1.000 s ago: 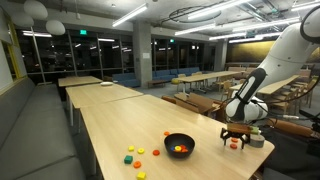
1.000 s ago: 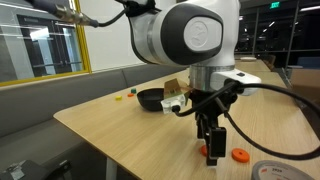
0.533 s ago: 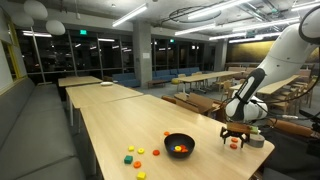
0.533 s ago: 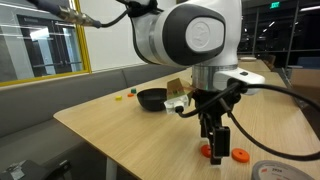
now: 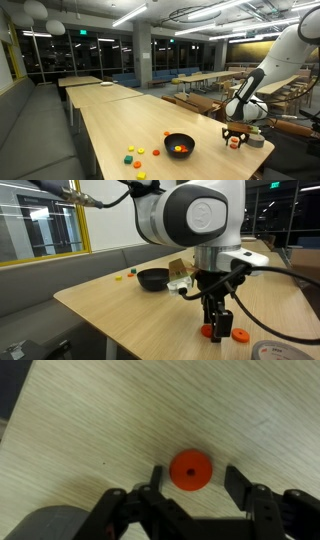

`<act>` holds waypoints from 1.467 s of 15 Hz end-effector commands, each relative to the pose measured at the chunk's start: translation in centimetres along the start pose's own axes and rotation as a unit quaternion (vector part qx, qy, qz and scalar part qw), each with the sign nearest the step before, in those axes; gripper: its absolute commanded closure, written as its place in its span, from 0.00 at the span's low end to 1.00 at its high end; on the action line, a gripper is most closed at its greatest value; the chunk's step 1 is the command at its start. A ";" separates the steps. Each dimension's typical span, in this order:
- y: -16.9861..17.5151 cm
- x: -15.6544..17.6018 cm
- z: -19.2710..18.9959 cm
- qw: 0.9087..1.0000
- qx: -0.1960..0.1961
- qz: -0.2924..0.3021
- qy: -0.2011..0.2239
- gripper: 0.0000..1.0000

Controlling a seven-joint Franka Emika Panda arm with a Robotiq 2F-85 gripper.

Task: Put one yellow ring and three orange rings inside the black bowl

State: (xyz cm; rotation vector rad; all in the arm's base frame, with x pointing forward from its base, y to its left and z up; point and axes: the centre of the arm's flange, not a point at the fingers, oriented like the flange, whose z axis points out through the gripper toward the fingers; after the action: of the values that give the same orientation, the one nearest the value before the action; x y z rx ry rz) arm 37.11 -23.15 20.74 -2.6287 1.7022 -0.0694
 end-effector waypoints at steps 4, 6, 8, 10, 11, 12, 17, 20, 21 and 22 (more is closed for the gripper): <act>-0.8 1.1 -1.0 1.000 0.014 -0.020 0.005 0.80; -1.4 1.0 -1.8 0.999 0.016 -0.030 0.006 0.78; -2.7 0.6 -3.1 0.999 0.023 -0.045 0.011 0.78; -4.8 -0.2 -4.6 0.997 0.035 -0.066 0.018 0.78; -6.1 -0.6 -5.4 0.996 0.042 -0.077 0.022 0.78; -7.4 -1.2 -6.0 0.994 0.048 -0.089 0.030 0.78; -14.4 -4.3 -8.4 0.983 0.081 -0.159 0.046 0.78; -18.3 -6.0 -9.3 0.974 0.093 -0.197 0.058 0.78; -19.5 -6.5 -9.5 0.971 0.097 -0.208 0.061 0.78; -20.6 -6.9 -9.9 0.969 0.103 -0.217 0.061 0.78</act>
State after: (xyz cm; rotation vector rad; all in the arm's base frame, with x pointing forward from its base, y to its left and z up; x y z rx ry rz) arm 49.71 -10.01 29.80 -2.8158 1.1116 -0.3663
